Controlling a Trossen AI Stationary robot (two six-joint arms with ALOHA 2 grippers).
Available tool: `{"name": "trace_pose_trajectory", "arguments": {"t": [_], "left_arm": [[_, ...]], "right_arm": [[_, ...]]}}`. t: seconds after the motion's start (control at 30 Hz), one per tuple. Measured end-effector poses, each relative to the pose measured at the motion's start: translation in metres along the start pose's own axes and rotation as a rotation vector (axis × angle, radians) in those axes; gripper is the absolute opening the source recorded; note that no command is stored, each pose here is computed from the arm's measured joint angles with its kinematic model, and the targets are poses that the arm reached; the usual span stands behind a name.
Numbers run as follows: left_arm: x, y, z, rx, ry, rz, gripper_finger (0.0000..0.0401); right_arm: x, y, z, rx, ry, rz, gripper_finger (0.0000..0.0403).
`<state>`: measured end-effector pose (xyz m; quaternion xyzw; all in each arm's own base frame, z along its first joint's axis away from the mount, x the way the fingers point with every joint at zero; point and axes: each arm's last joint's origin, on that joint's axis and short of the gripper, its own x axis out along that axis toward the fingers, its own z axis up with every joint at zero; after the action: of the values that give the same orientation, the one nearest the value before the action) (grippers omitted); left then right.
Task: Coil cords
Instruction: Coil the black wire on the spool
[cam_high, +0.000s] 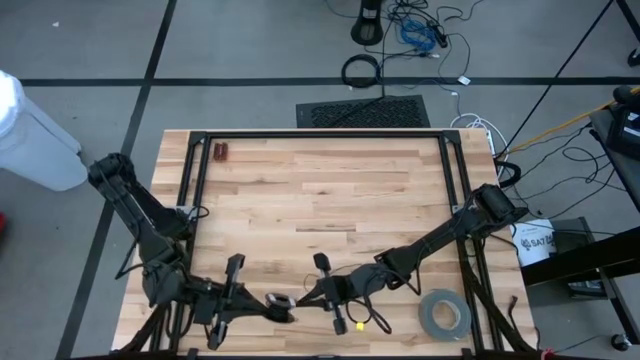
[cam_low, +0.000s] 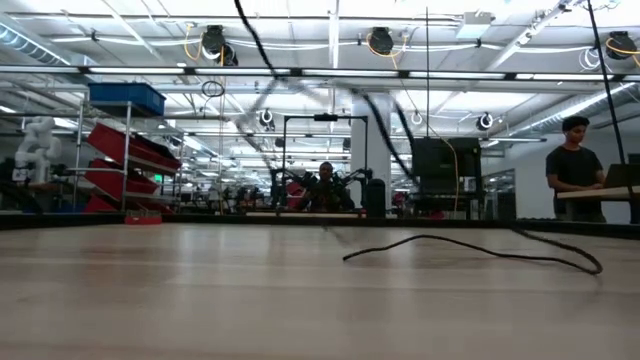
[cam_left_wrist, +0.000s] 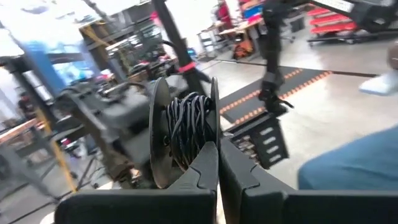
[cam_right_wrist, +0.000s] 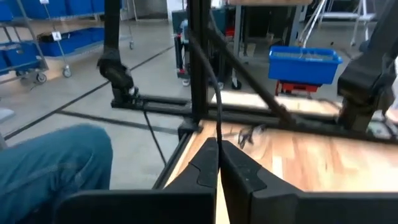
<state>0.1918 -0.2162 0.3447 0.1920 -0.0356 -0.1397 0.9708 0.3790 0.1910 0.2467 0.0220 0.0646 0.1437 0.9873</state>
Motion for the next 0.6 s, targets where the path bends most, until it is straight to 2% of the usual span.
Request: {"name": "trace_pose_trajectory", "arguments": {"t": [0.1, 0.2, 0.3, 0.6], "left_arm": [[0.005, -0.003, -0.004, 0.013, -0.014, -0.068, 0.0], [0.009, -0.006, -0.006, 0.055, -0.054, -0.167, 0.0], [0.012, -0.01, -0.006, 0.082, -0.111, -0.26, 0.0], [0.017, -0.012, -0.007, 0.073, -0.176, -0.367, 0.0]], "right_arm": [[0.004, -0.002, 0.016, -0.016, -0.017, -0.011, 0.0001], [0.007, -0.003, 0.03, -0.055, 0.033, -0.027, 0.0001], [0.009, -0.003, 0.042, -0.093, 0.062, -0.091, 0.0001], [0.009, -0.003, 0.06, -0.131, 0.051, -0.155, 0.0]]}}
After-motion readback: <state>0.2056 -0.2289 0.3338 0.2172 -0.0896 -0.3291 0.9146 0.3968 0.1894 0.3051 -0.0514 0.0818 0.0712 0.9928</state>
